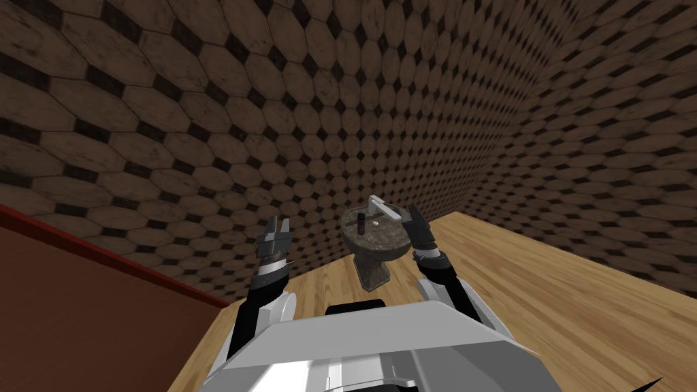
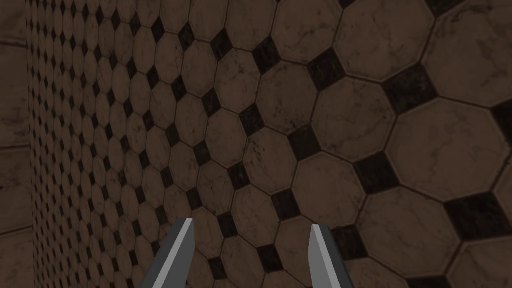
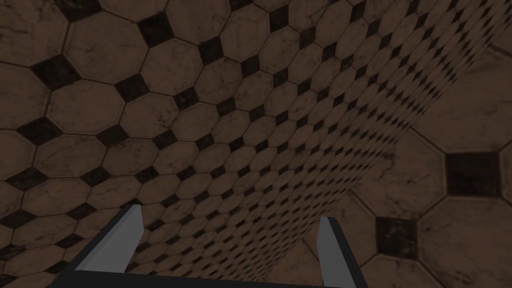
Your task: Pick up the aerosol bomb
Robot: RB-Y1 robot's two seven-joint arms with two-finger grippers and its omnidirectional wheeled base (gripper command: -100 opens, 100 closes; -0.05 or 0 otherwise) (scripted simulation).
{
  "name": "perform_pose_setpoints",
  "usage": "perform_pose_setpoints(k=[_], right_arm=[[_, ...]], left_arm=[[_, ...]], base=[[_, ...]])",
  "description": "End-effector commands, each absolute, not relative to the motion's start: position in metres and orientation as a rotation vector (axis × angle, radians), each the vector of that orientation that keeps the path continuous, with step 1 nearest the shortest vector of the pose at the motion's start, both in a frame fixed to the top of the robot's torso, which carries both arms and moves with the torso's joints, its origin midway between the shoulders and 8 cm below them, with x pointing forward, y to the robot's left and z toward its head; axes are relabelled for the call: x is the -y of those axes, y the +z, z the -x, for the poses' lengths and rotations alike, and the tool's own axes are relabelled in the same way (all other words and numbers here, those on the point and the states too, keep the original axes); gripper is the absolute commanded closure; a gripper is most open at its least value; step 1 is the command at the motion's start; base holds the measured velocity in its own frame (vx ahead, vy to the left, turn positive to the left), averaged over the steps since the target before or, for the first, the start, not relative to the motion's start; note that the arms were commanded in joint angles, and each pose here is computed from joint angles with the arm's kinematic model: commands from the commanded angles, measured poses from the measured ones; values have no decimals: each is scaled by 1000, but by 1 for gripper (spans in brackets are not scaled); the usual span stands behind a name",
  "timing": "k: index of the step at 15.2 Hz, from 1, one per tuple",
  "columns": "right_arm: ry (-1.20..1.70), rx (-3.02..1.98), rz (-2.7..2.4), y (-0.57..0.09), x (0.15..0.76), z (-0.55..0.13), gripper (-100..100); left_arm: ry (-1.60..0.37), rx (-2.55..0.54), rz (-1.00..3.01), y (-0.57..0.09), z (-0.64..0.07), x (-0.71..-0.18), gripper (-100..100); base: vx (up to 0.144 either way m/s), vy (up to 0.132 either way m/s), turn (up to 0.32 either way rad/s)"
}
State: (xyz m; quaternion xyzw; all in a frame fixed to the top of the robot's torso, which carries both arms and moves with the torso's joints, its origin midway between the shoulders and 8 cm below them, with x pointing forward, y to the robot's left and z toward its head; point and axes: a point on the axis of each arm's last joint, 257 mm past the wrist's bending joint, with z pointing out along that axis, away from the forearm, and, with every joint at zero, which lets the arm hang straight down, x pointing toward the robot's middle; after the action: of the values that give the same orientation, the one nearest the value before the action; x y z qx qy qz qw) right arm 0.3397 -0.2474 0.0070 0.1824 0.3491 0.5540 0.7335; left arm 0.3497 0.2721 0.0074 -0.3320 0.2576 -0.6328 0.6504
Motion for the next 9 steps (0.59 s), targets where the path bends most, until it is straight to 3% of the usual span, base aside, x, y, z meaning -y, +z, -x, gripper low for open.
perform_pose_setpoints(k=[1,9], right_arm=[[1212,-806,-370,0,242,-341,-100],[1163,-1018,-195,-39,222,-346,-100]], left_arm=[[-1437,-585,754,7,-350,-272,0],[-1437,-585,754,7,-350,-272,0]], base=[[15,24,55],[23,28,75]])
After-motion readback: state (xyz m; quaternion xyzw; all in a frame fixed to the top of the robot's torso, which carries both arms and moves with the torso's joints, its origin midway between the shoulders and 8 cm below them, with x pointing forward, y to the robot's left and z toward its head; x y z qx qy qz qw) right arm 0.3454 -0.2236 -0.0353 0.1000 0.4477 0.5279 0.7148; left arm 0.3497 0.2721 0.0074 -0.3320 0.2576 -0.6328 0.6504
